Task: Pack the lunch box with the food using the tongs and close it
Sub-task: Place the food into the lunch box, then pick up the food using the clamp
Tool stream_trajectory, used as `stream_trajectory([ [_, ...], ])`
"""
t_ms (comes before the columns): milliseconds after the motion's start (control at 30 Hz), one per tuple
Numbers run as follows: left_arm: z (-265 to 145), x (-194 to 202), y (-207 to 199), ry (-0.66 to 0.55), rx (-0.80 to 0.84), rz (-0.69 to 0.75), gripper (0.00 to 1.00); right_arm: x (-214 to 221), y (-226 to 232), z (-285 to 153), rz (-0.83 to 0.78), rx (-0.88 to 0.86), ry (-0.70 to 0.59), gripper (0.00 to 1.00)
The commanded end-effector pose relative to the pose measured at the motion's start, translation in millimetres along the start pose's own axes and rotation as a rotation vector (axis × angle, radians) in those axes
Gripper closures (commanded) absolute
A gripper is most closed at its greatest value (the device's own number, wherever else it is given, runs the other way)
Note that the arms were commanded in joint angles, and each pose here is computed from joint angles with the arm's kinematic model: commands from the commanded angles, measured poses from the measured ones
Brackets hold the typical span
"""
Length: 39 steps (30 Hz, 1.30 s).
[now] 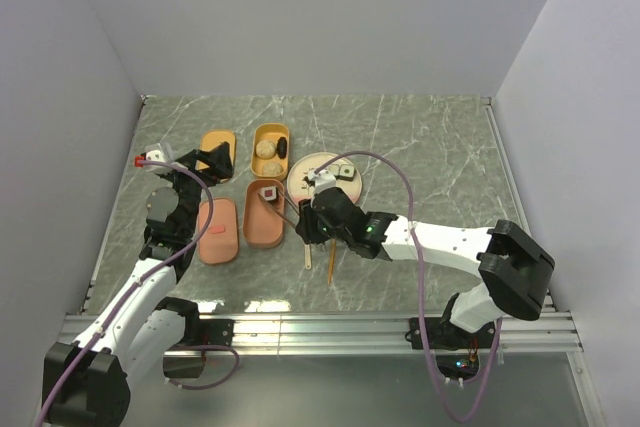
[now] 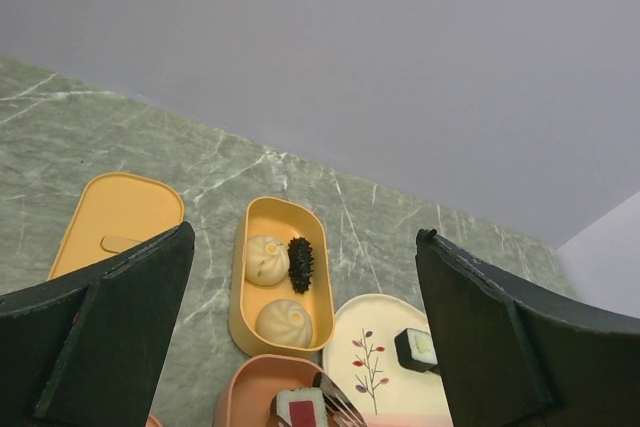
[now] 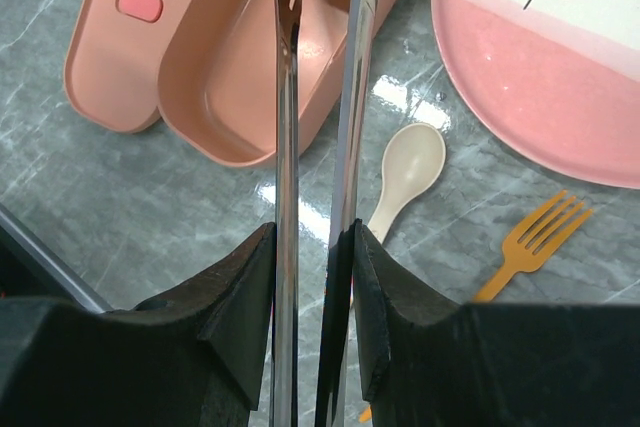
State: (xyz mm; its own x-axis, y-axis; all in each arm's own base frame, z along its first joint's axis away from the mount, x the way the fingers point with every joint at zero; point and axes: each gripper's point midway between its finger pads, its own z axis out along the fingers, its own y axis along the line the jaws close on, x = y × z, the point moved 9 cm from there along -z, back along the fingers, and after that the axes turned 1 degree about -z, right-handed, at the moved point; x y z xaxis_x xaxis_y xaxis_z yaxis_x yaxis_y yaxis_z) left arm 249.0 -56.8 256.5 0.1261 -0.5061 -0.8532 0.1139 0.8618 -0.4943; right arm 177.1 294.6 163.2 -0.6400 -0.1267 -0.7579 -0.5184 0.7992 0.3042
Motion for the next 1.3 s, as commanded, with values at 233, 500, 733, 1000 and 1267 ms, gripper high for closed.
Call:
stream_trajectory([
  [233,0.3,-5.4,-3.1,-0.025,0.025,-0.015,0.01,-28.6,9.5,-8.8,0.014,0.005,-0.112,0.58],
  [500,0.1,-5.6,-3.1,-0.025,0.025,-0.014,0.01,-29.5,10.3,-9.8,0.007,-0.01,-0.121,0.5],
  [733,0.3,-5.4,-3.3,-0.025,0.026,-0.015,0.01,-31.1,10.5,-15.8,0.014,-0.018,-0.141,0.5],
  [1000,0.5,-5.2,-3.3,-0.024,0.028,-0.015,0.0,-50.8,-2.7,-58.9,0.016,0.055,-0.298,0.5],
  [1267,0.7,-4.4,-3.8,-0.02,0.031,-0.017,0.01,-43.9,-36.8,-72.5,0.054,0.257,-0.323,0.48],
])
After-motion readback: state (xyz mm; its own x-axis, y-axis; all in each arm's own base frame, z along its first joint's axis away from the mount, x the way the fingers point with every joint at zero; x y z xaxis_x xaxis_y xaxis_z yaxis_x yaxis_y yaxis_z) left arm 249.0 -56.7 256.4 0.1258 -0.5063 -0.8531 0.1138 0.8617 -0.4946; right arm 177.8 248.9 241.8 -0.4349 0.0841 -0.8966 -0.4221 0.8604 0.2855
